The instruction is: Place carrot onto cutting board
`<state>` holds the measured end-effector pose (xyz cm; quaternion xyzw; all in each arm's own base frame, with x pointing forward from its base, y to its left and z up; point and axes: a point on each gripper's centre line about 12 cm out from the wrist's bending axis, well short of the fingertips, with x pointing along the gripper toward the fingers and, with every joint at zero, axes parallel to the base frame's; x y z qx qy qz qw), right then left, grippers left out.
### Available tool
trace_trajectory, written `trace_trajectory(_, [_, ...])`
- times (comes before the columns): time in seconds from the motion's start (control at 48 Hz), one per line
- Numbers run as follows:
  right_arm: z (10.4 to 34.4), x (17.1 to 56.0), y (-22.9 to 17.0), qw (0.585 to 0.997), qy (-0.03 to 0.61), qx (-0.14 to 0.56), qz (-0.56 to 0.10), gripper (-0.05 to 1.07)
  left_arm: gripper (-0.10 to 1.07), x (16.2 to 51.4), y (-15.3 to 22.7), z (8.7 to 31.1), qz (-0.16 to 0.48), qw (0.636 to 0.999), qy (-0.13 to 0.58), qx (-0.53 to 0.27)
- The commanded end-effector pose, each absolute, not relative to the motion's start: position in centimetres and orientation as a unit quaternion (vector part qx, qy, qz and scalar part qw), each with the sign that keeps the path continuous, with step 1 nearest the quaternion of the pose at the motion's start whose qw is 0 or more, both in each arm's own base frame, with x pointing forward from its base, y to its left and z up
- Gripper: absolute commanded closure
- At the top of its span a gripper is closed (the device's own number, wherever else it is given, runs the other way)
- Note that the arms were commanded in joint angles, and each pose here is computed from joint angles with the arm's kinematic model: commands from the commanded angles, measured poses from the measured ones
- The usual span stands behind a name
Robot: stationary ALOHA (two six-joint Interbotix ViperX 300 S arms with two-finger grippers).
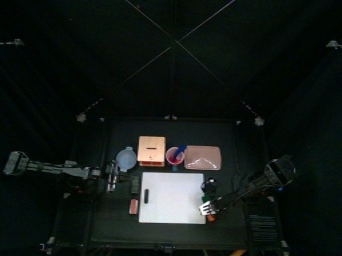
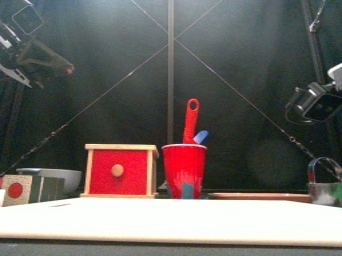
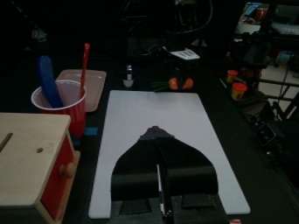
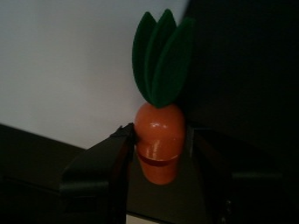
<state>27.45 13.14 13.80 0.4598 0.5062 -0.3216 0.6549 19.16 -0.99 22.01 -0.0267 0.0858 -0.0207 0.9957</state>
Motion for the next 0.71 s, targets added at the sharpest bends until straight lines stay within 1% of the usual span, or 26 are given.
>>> trace_trajectory(0.0, [16.5,29.9,13.0,0.692,0.47,0.465,-0.291,0.45,0.99,19.3,-0.9,22.2,-0.018,0.996,0.079,-0.031])
trace_trajectory(0.125, [17.9,32.6,11.4,0.722,0.434,0.46,-0.282,0.45,0.99,19.2,-0.8,22.1,-0.013,0.996,0.081,-0.043])
trace_trajectory(0.25, [17.9,34.5,9.5,0.733,0.409,0.459,-0.289,0.45,0.99,19.2,-0.8,22.0,-0.012,0.995,0.081,-0.049])
trace_trajectory(0.438, [17.1,36.9,6.4,0.726,0.382,0.479,-0.311,0.42,0.99,19.1,-0.7,21.7,-0.006,0.994,0.086,-0.066])
trace_trajectory(0.583, [16.6,38.8,6.0,0.714,0.368,0.514,-0.3,0.39,0.99,19.1,-0.6,21.6,-0.003,0.994,0.087,-0.071])
trace_trajectory(0.688, [15.9,39.9,5.7,0.71,0.368,0.518,-0.304,0.37,0.99,19.0,-0.6,21.5,-0.003,0.993,0.089,-0.073])
